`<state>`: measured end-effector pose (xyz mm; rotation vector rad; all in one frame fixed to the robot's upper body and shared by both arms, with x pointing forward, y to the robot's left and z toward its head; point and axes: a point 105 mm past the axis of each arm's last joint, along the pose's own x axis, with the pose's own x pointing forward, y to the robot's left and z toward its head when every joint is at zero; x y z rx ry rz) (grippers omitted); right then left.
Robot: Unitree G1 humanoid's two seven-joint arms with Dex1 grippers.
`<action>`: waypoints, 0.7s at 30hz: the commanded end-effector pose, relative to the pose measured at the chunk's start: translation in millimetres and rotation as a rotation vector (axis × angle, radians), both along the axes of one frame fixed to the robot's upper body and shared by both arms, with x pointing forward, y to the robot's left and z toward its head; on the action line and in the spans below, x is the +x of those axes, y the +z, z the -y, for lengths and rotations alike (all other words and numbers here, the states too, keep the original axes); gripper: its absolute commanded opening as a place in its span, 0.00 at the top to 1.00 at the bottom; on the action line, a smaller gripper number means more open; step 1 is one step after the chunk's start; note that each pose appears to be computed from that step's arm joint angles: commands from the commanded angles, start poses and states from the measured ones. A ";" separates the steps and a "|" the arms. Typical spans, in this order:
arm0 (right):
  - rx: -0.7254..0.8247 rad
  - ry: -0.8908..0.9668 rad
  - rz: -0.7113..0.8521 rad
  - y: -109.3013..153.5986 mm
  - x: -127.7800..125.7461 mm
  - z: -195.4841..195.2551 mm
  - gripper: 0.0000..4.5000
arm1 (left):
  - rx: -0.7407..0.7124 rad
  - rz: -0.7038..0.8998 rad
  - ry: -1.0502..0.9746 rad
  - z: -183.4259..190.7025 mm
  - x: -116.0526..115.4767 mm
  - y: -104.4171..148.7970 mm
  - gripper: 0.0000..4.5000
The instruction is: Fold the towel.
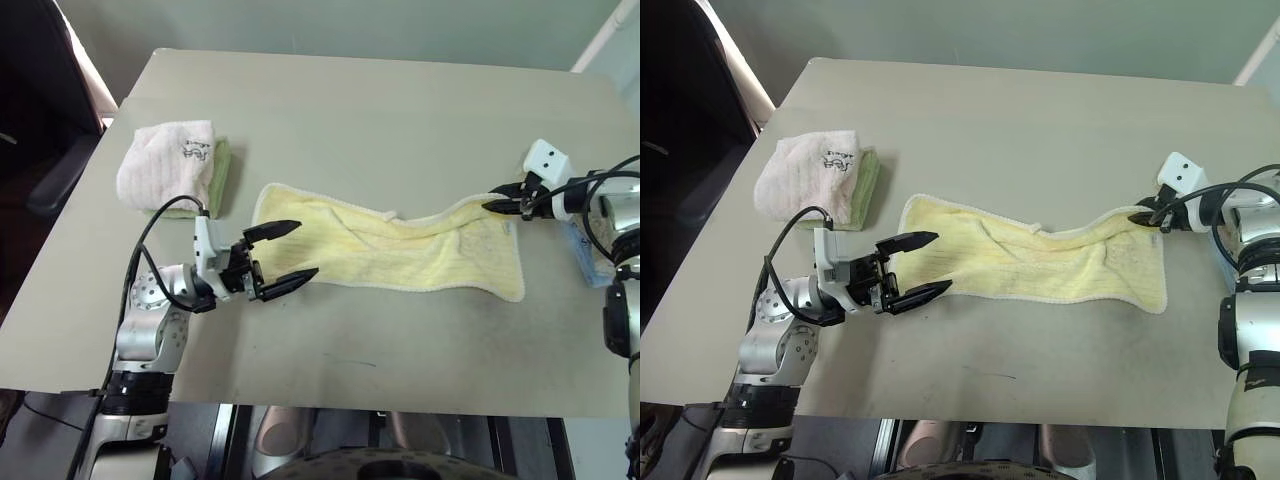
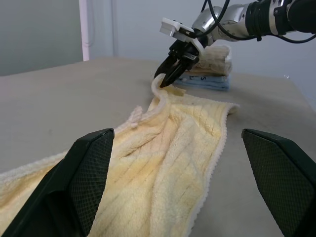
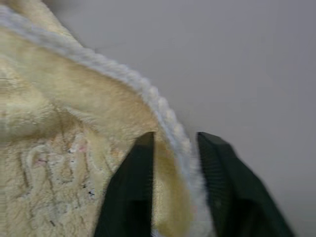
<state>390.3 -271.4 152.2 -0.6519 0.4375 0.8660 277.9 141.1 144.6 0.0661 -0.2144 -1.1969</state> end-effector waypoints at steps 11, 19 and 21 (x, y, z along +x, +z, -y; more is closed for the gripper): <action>0.043 0.182 0.285 81.6 -26.5 -5.8 1.00 | -0.035 0.157 0.165 -27.0 44.4 33.3 0.00; 0.114 0.205 0.483 117.0 -71.6 -42.4 1.00 | 0.028 0.193 0.255 -55.6 70.1 46.1 0.00; 0.130 0.201 0.525 126.8 -81.9 -49.6 1.00 | 0.057 0.195 0.271 -61.1 78.1 47.7 0.00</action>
